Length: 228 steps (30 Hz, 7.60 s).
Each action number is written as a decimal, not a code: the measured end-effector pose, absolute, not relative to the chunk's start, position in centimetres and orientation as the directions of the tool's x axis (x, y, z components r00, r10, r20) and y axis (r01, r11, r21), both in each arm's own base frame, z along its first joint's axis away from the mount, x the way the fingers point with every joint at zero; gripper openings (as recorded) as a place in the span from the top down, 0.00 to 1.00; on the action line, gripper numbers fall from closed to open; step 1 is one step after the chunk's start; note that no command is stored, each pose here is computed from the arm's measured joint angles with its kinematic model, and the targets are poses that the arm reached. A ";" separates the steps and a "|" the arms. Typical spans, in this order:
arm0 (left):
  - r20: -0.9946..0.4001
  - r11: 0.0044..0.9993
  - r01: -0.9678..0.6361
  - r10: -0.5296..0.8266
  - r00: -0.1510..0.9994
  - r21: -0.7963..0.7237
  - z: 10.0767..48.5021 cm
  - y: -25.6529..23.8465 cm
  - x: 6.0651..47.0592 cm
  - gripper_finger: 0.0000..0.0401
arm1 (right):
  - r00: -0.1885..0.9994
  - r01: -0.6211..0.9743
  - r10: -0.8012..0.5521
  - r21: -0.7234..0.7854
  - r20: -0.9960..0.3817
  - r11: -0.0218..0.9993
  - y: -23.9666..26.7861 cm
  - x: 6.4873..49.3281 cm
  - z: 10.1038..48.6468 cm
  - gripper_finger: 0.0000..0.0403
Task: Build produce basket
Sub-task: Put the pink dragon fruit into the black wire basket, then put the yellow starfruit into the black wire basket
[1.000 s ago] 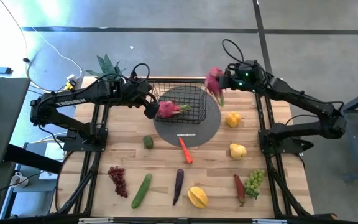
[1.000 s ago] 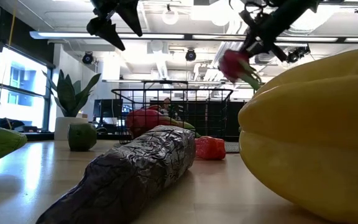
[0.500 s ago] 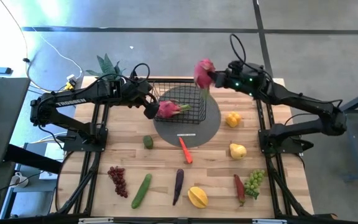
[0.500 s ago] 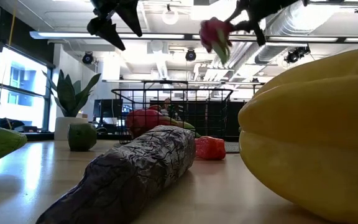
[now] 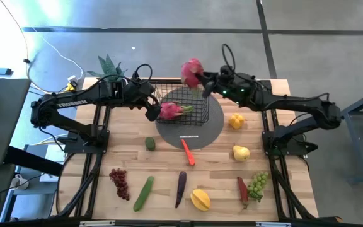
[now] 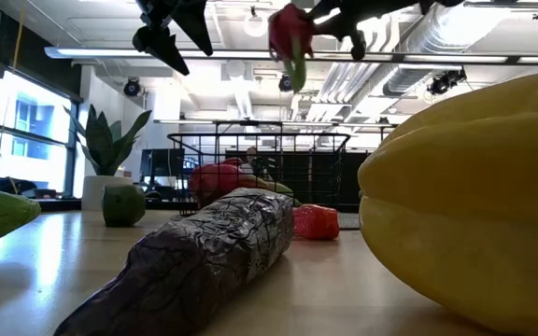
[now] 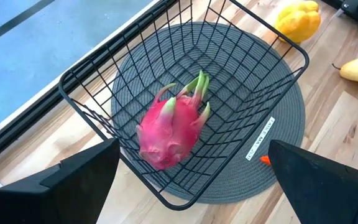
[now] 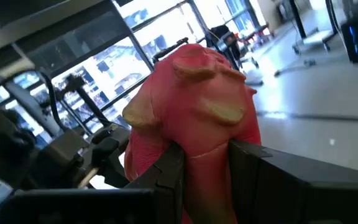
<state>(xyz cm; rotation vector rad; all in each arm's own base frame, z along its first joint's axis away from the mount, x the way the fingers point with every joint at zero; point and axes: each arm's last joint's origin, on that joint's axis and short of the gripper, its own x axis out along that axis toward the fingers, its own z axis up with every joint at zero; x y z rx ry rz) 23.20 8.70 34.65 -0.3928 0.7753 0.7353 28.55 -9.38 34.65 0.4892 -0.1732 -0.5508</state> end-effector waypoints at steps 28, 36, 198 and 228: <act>-0.753 0.694 -0.715 0.428 0.500 -0.080 34.6 8.6 23.2 0.00 | 0.805 0.590 -0.488 0.368 -0.337 0.718 -10.8 34.0 24.7 0.85; -0.752 0.692 -0.718 0.432 0.497 -0.077 34.6 8.6 23.2 0.00 | 0.824 0.543 -0.486 0.160 -0.293 0.824 -11.4 35.5 22.8 0.85; -0.927 0.589 -0.760 0.046 0.372 -0.276 29.6 -12.5 23.8 0.00 | 0.286 0.432 -0.212 -0.072 -0.934 0.899 6.4 30.9 38.0 0.28; -0.917 0.664 -0.722 0.140 0.373 -0.193 28.9 -11.9 24.7 0.00 | 0.397 0.535 -0.033 0.201 -0.917 0.821 18.4 28.3 37.1 0.28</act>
